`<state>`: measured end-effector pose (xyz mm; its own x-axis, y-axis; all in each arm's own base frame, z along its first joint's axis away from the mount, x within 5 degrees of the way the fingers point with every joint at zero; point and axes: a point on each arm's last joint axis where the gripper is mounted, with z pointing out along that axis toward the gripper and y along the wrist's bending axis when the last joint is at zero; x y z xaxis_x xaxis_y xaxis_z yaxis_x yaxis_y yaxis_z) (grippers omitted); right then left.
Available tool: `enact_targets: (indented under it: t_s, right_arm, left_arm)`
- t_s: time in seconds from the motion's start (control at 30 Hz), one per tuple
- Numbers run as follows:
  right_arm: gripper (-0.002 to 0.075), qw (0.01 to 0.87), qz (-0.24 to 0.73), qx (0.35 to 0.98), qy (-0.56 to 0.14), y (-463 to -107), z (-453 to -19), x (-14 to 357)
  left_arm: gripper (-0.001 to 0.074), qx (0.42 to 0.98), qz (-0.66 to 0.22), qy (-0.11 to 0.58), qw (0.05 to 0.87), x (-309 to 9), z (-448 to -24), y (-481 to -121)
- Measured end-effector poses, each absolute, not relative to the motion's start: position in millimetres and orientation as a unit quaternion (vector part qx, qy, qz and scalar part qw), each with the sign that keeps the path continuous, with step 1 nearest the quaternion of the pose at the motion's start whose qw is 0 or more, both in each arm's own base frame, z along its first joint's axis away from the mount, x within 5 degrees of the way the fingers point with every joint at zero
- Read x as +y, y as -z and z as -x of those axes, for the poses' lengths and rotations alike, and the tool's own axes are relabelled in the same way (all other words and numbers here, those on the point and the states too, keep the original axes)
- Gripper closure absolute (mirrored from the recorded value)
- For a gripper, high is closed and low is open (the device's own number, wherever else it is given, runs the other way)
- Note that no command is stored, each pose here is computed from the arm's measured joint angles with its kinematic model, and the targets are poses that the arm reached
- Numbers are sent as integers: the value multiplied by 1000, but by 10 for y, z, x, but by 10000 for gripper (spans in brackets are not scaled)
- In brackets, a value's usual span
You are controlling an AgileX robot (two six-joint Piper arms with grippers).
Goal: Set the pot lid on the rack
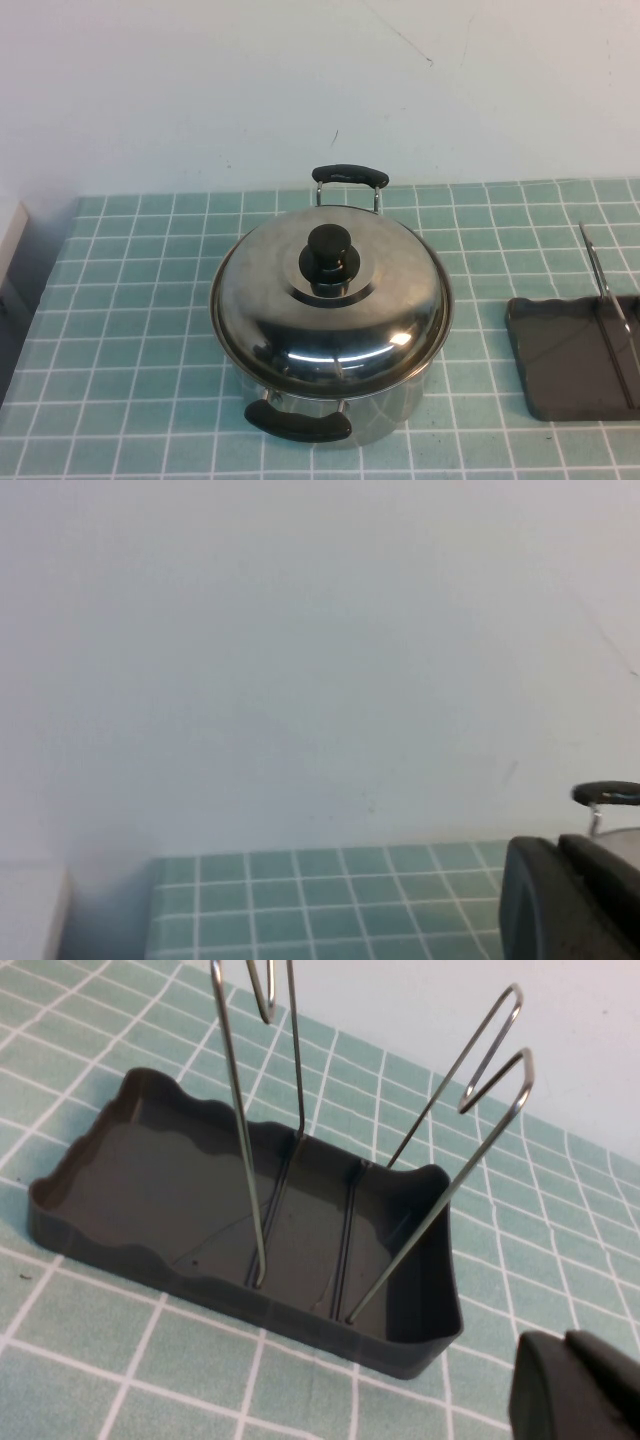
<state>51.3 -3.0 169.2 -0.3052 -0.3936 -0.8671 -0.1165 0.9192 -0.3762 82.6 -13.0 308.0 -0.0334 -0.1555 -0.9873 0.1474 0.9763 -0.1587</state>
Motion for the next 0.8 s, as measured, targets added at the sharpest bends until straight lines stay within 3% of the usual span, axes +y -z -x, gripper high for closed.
enact_targets:
  t_s: [0.1, 0.23, 0.37, 0.57, 0.8]
  right_arm:
    - [729, 567, 160, 799, 122, -1692, -513, -30]
    - [729, 567, 160, 799, 122, -1692, -513, -30]
    - [729, 567, 160, 799, 122, -1692, -513, -30]
    - [729, 567, 160, 799, 122, -1692, -513, -30]
    - [729, 567, 160, 799, 122, -1692, -513, -30]
  left_arm:
    - [735, 704, -5, 87, 705, -138, -1053, -3204]
    - [675, 680, -36, 146, 717, -340, -1316, -3247]
    - [525, 681, -108, 210, 693, -731, -1537, -3125]
    - [272, 689, -189, 219, 665, -1249, -1864, -2828]
    - [212, 689, -201, 222, 660, -1583, -2291, -2716]
